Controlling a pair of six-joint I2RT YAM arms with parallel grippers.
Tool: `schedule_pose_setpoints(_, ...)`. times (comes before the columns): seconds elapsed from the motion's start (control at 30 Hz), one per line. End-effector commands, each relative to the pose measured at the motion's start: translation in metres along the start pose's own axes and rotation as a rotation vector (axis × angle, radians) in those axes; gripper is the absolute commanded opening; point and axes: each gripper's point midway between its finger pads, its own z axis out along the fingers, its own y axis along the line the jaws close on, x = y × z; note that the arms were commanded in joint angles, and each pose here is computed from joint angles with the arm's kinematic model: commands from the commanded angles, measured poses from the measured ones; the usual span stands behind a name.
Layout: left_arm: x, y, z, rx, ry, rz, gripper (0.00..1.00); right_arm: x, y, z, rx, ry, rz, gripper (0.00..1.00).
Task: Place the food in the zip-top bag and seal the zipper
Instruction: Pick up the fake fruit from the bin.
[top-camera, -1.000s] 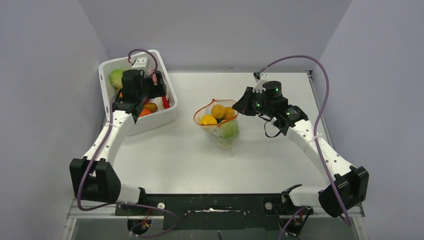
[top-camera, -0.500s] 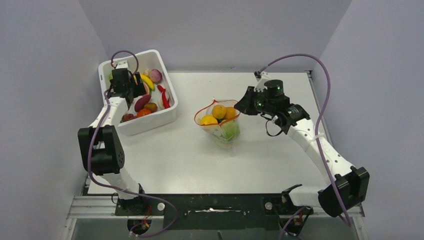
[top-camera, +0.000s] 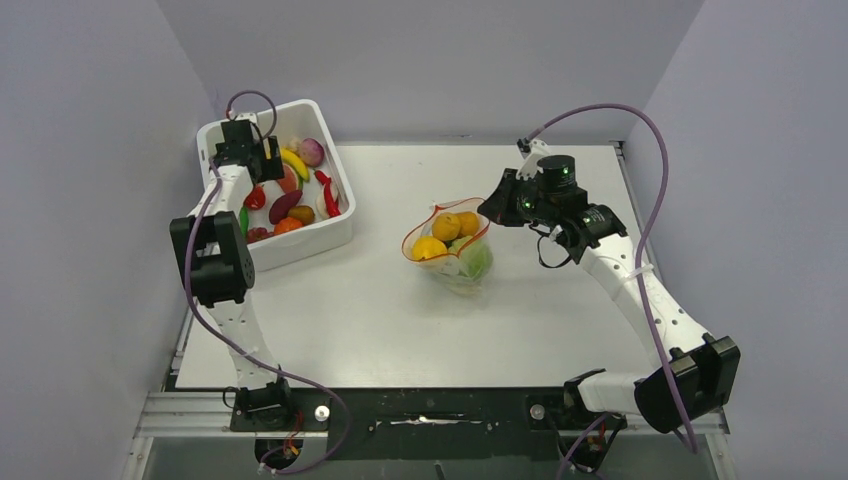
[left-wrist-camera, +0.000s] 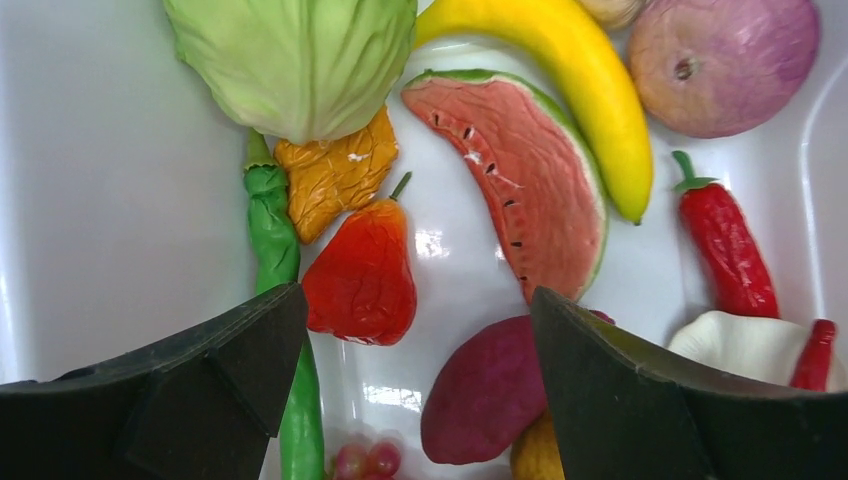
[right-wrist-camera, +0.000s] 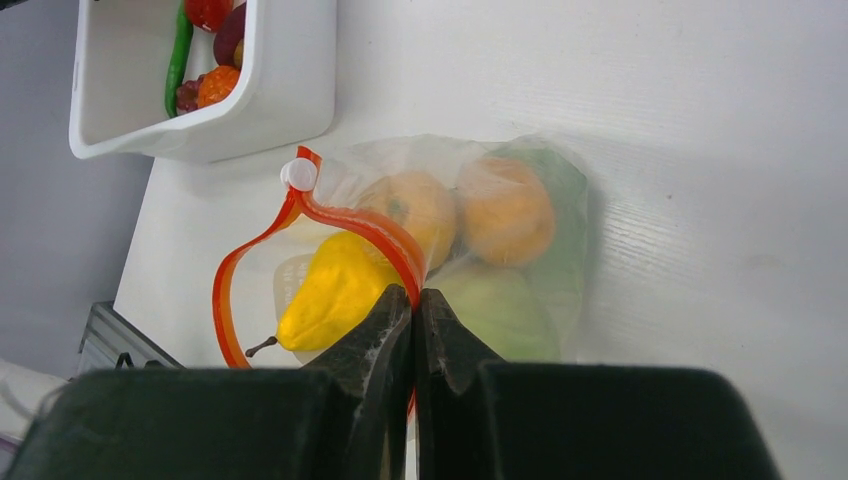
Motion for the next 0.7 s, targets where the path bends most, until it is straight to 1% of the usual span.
schedule_pose_setpoints(0.0, -0.005, 0.013, 0.007, 0.014, 0.027, 0.016, 0.83, -0.035, 0.015, -0.010, -0.045, -0.101, -0.036, 0.02)
schedule_pose_setpoints(0.1, 0.007, 0.015, 0.015, 0.016, 0.068, 0.019, 0.83, -0.035, 0.015, -0.008, -0.052, -0.096, -0.029, 0.02)
schedule_pose_setpoints(0.23, 0.017, 0.018, 0.021, 0.008, 0.092, 0.030, 0.83, -0.036, 0.016, -0.009, -0.053, -0.100, -0.029, 0.02)
schedule_pose_setpoints(0.67, 0.026, 0.020, 0.038, 0.000, 0.119, 0.086, 0.78, -0.035, 0.015, -0.013, -0.048, -0.109, -0.024, 0.02)
